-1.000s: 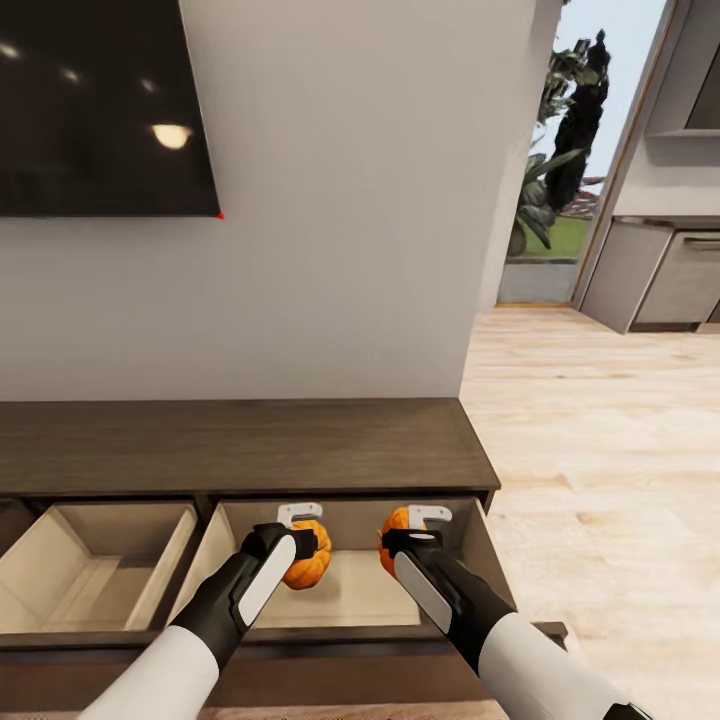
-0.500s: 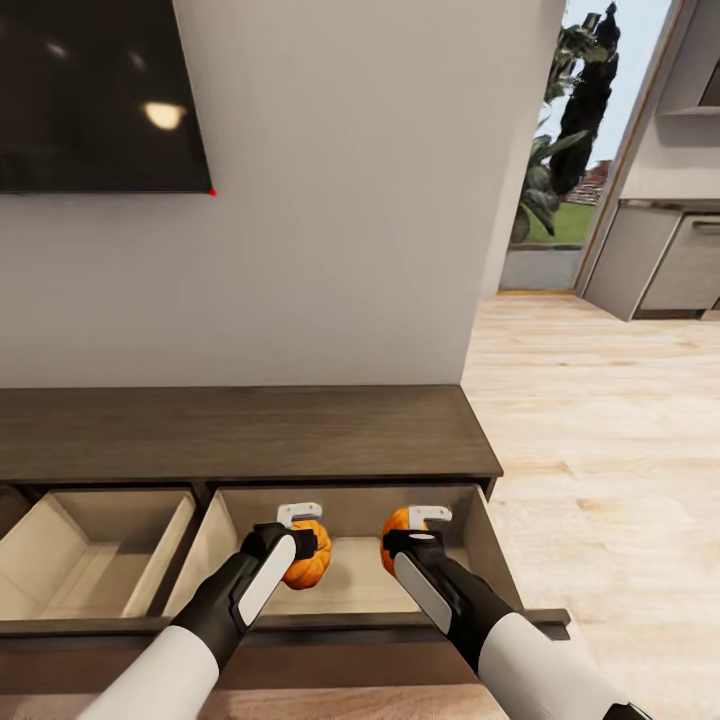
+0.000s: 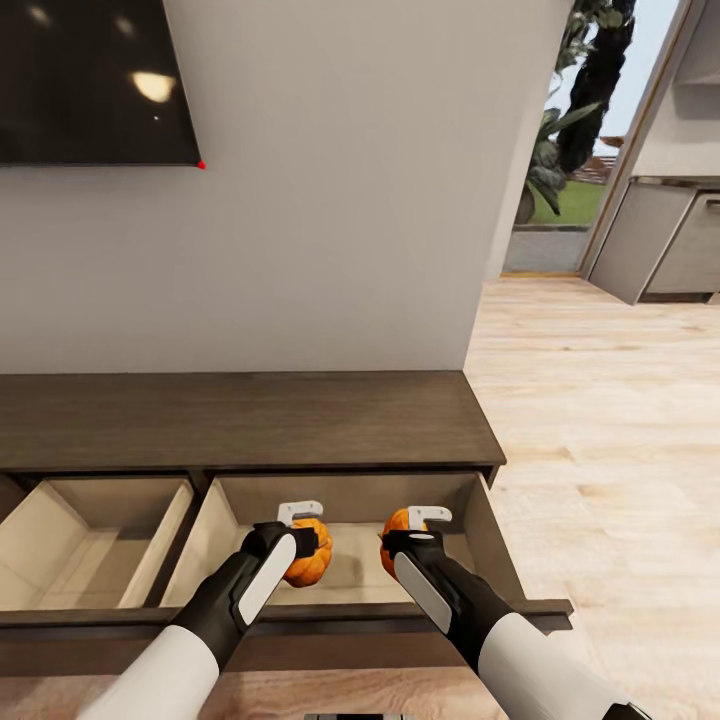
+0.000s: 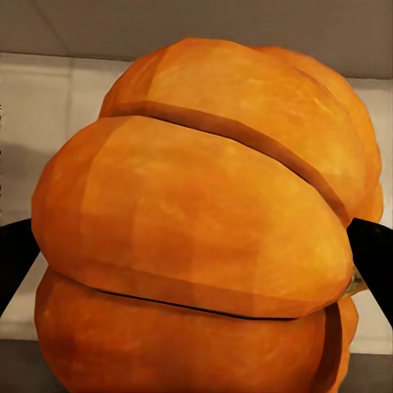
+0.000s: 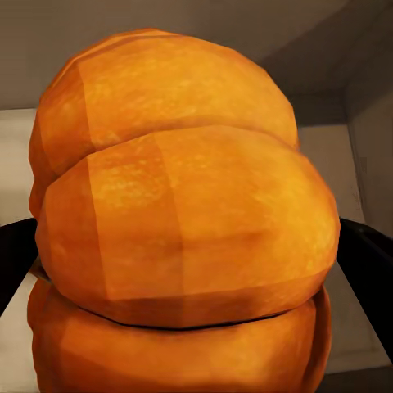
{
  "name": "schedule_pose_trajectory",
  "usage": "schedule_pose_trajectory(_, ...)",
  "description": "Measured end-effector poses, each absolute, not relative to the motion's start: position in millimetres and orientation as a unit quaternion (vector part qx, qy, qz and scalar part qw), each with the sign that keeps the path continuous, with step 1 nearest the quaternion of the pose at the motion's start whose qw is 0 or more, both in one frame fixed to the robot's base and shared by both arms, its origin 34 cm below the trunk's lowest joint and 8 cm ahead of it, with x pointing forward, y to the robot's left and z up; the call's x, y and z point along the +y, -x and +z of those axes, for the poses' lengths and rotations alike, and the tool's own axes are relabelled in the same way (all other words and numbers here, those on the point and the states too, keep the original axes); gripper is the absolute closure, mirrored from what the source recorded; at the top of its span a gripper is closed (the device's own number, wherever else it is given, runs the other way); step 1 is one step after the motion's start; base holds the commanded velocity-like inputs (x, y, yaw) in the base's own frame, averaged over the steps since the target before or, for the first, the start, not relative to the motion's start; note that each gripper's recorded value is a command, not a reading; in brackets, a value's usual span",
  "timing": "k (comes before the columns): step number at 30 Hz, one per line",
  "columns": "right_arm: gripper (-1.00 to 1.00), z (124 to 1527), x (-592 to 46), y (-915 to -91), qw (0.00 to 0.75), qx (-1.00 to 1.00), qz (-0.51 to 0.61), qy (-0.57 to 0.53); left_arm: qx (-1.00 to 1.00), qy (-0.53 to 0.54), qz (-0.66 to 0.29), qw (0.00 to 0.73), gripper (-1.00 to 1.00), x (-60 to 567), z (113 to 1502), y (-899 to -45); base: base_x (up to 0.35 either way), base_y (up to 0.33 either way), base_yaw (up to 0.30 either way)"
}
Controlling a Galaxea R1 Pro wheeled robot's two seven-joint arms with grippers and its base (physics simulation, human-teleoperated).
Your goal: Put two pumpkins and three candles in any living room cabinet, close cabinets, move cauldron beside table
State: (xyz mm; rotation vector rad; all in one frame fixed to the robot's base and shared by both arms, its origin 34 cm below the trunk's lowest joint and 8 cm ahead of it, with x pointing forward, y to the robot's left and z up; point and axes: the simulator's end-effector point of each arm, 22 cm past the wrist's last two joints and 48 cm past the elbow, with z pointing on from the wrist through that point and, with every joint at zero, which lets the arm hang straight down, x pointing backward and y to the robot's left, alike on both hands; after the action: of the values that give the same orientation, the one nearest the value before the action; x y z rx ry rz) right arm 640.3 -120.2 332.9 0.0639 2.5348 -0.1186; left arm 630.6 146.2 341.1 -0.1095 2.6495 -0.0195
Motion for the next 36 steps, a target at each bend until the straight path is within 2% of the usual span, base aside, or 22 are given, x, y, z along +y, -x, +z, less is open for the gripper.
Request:
schedule_pose_trajectory(23,1.0,332.9,-120.2,-640.3,0.297,0.953,-0.045,-0.024,0.969,0.043,-0.008,0.245,1.0,147.6,343.1,-632.5,0.0,0.0,0.0)
schedule_pose_trajectory(24,1.0,332.9,-120.2,-640.3,0.297,0.953,-0.045,-0.024,0.969,0.043,-0.008,0.245,-1.0,147.4,343.2,-632.6,0.0,0.0,0.0)
schedule_pose_trajectory(36,1.0,332.9,-120.1,-640.3,0.297,0.954,-0.044,-0.024,0.968,0.044,-0.009,0.245,-1.0,147.5,343.3,-632.7,0.0,0.0,0.0)
